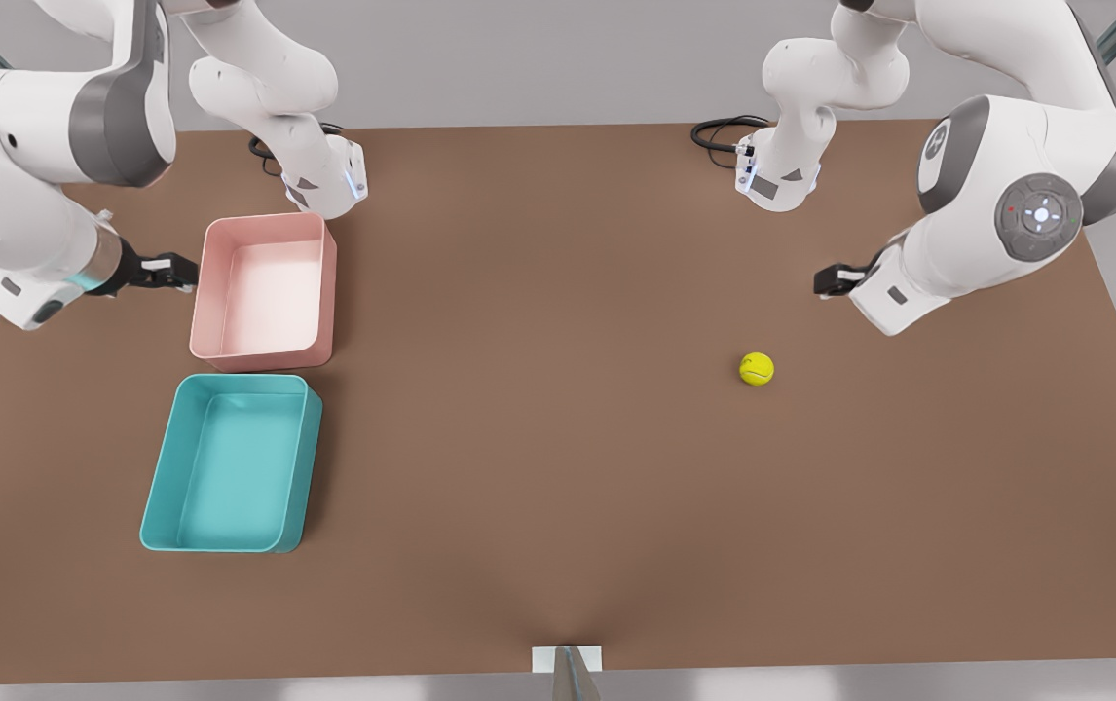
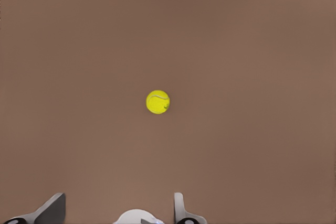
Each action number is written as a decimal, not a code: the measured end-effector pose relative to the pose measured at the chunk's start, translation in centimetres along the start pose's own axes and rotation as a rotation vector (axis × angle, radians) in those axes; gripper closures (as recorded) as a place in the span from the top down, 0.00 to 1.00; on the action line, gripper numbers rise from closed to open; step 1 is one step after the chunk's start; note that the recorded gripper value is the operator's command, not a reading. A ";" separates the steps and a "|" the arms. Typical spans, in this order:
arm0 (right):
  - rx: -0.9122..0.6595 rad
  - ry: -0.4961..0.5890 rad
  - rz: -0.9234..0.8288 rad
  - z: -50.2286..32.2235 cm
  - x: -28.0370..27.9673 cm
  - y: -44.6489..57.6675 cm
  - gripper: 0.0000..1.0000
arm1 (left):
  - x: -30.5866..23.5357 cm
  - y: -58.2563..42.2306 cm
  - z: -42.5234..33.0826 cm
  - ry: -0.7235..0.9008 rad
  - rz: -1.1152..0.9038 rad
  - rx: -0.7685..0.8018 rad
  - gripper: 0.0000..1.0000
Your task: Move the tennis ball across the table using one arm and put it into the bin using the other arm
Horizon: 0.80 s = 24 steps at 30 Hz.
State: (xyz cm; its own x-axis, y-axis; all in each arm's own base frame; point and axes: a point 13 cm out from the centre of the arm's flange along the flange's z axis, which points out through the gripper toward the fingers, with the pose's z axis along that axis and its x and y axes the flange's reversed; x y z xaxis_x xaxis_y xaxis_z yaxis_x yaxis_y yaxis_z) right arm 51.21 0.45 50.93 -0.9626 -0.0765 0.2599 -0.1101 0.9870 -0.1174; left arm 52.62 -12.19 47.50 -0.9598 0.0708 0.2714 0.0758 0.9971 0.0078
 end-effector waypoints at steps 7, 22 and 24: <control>0.007 0.035 0.025 2.2 -1.6 -0.1 1.00 | -2.2 0.7 3.7 0.007 -0.006 0.005 0.21; -0.008 0.086 0.048 6.2 -2.7 0.3 1.00 | -6.2 7.1 35.5 0.021 0.874 -0.004 0.21; -0.008 0.088 0.049 6.4 -2.5 0.4 1.00 | -6.6 7.0 36.4 0.002 0.980 -0.003 0.21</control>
State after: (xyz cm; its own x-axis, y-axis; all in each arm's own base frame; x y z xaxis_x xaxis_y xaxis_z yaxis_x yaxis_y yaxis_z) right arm 51.98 0.10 44.15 -0.9411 -0.0161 0.3376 -0.0616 0.9903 -0.1245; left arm 49.65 -4.68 10.70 -0.4706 0.8675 0.1610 0.8399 0.4964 -0.2195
